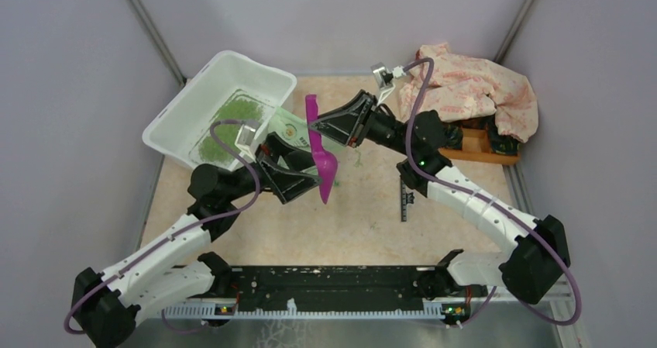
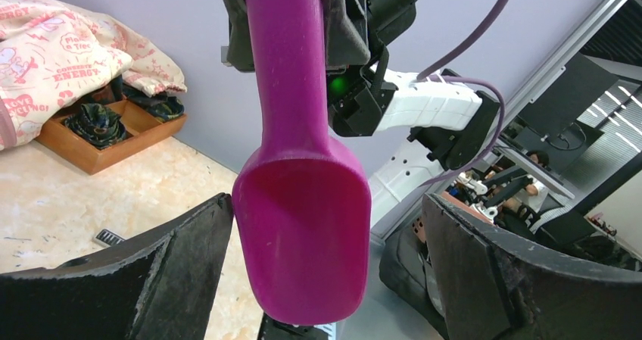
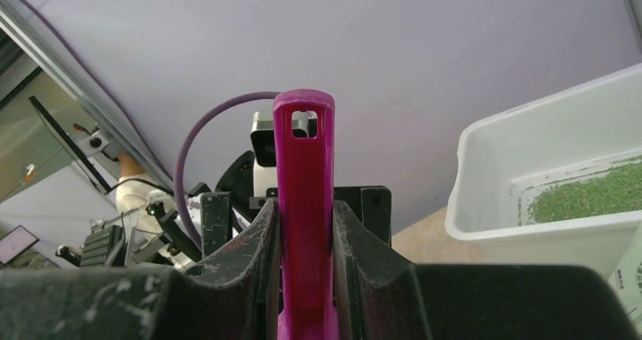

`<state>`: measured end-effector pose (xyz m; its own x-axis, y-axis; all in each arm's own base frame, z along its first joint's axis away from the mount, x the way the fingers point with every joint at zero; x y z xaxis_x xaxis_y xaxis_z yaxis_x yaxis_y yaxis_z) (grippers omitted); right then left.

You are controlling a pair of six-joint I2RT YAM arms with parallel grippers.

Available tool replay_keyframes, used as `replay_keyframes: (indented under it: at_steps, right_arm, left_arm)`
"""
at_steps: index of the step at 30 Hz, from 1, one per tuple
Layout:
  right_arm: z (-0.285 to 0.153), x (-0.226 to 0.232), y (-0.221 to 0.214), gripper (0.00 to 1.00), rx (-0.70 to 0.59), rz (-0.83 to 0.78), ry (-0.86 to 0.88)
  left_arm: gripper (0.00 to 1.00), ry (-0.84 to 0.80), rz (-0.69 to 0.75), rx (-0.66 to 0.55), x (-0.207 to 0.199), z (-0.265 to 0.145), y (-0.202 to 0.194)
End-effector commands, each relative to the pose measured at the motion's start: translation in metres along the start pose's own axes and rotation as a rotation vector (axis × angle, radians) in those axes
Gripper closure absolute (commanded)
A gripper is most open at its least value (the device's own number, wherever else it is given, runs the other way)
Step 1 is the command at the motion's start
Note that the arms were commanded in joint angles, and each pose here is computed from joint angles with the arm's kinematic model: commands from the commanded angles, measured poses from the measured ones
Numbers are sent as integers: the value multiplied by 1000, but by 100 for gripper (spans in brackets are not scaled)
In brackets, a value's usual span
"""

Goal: Fill the litter box with clean litter
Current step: Pick up the spatula from the center of the board.

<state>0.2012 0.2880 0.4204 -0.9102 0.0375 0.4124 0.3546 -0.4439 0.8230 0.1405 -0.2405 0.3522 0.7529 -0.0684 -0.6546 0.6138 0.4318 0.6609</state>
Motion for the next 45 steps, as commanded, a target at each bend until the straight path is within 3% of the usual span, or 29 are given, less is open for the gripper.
replay_keyframes:
  at_steps: [1,13,18,28,33,39,43,45]
  right_arm:
    - [-6,14,18,100,-64,-84,19]
    - [-12,15,11,100,-67,-65,23]
    - [-15,17,11,100,-67,-66,25]
    - [-21,21,9,100,-33,-96,3]
    - [-22,19,4,100,-30,-82,7]
    - [-24,21,4,100,-33,-75,17]
    - [-26,22,3,100,-31,-75,18]
    - [-28,24,3,100,-31,-75,19]
  left_arm:
    - [1,-35,52,-35,-12,9,12]
    - [1,7,69,-21,2,21,9]
    - [16,13,80,4,3,24,9]
    - [17,72,119,61,-3,19,12]
    - [22,67,119,79,-2,20,9]
    - [12,49,110,64,-1,24,11]
    - [20,52,115,60,1,27,12]
    - [32,52,122,63,1,28,13]
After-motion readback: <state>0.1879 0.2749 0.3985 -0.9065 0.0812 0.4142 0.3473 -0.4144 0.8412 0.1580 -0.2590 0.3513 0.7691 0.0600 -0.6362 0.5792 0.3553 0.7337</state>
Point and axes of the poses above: each gripper's point midway between its finger pads, its own z axis out along the fingers, its own x axis along the line the jaws close on, y = z × x, the point moved 5 cm from there along -z, back along the fingers, and after that the axes turned 10 degrees about -z, right-handed, at the moved point
